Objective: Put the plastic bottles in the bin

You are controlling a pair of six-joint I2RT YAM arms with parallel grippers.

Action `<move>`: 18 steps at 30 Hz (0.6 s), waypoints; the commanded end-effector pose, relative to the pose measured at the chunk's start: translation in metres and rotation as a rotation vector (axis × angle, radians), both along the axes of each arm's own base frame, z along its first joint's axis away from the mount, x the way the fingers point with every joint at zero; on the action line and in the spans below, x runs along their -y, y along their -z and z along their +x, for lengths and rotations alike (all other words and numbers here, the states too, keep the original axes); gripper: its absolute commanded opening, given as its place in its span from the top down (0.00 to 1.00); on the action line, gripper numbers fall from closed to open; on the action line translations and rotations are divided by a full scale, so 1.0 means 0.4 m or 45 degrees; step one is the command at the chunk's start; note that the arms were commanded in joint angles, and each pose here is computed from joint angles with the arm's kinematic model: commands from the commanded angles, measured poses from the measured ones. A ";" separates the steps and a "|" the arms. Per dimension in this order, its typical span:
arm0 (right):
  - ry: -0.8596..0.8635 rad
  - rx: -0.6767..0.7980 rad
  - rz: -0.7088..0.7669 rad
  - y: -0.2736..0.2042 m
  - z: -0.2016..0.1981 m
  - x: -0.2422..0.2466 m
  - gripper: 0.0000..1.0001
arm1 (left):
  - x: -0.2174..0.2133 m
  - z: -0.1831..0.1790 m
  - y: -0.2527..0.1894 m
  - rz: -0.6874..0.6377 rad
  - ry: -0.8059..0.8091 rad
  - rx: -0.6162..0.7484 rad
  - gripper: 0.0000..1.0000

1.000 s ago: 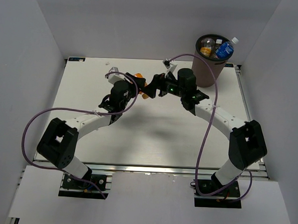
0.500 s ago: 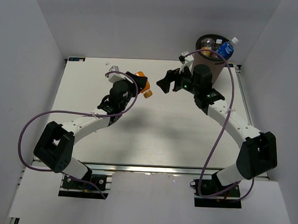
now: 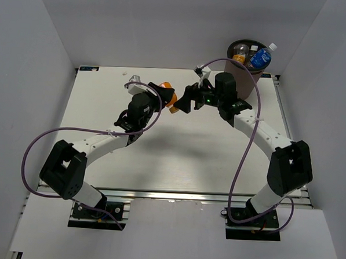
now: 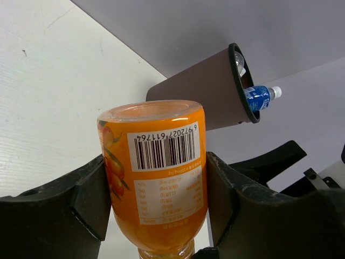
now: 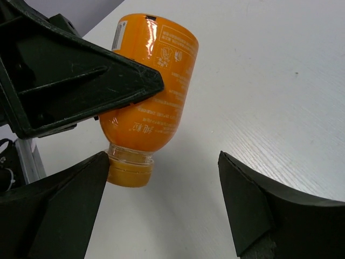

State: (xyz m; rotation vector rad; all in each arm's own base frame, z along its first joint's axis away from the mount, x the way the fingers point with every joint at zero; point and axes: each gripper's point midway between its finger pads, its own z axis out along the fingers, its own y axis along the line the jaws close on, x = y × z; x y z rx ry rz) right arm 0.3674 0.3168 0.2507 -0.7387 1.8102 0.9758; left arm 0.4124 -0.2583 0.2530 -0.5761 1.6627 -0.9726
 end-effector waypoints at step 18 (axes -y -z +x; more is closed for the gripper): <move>-0.190 -0.080 0.109 -0.022 -0.012 -0.080 0.73 | 0.056 -0.015 -0.115 -0.052 0.009 0.156 0.52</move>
